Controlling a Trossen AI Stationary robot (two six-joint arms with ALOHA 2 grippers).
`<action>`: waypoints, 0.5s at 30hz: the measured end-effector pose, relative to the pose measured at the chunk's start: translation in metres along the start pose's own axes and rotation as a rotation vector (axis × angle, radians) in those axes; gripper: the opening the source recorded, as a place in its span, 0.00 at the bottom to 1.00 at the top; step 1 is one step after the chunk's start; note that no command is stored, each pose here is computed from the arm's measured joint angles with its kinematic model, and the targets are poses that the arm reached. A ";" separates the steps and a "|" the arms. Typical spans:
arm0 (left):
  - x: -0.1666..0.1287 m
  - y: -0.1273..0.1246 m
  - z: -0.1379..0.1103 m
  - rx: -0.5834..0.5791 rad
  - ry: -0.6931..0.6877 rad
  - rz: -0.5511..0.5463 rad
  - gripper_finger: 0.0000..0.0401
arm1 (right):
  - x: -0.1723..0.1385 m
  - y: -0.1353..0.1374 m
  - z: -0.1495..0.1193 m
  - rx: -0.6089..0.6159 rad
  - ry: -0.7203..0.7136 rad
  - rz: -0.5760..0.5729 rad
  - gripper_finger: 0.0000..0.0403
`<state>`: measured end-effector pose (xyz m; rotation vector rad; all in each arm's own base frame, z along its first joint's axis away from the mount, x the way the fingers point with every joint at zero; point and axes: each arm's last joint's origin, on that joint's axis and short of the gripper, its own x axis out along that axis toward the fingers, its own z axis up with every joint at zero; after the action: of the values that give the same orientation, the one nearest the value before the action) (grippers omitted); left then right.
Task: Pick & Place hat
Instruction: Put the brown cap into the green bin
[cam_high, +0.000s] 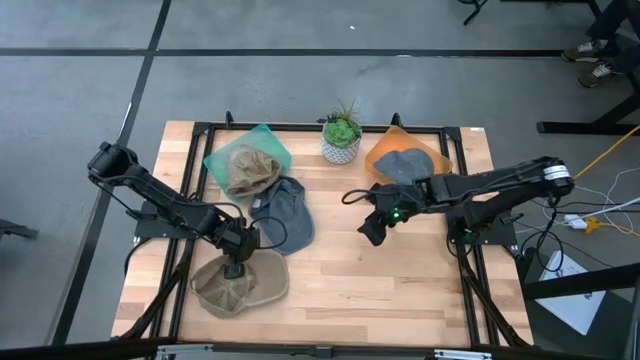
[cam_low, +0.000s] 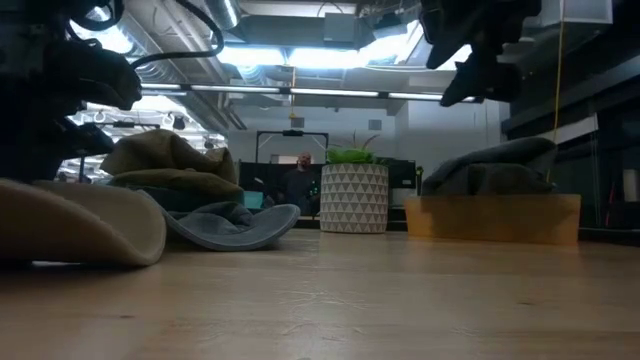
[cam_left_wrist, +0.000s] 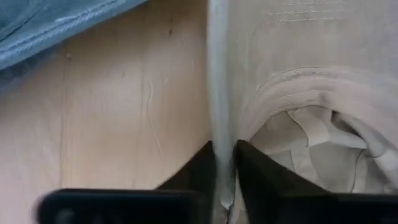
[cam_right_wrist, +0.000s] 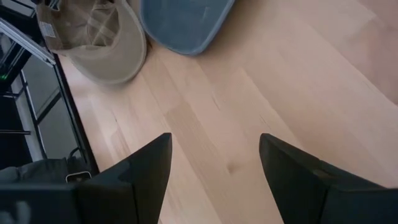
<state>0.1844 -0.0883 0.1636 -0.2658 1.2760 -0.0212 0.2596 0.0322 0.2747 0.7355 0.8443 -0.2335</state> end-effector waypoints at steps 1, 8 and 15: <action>0.000 0.000 0.000 0.001 -0.002 -0.003 0.08 | 0.002 0.001 0.001 0.000 -0.004 0.005 0.60; -0.016 -0.004 0.006 0.035 -0.052 -0.023 0.03 | 0.009 0.007 0.007 -0.037 -0.055 0.060 0.60; -0.058 -0.008 0.025 0.099 -0.230 0.130 0.02 | 0.005 0.021 0.021 -0.220 -0.218 0.199 0.60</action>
<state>0.1918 -0.0823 0.2261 -0.0966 1.0579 0.0557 0.2853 0.0344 0.2906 0.5714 0.5742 -0.0401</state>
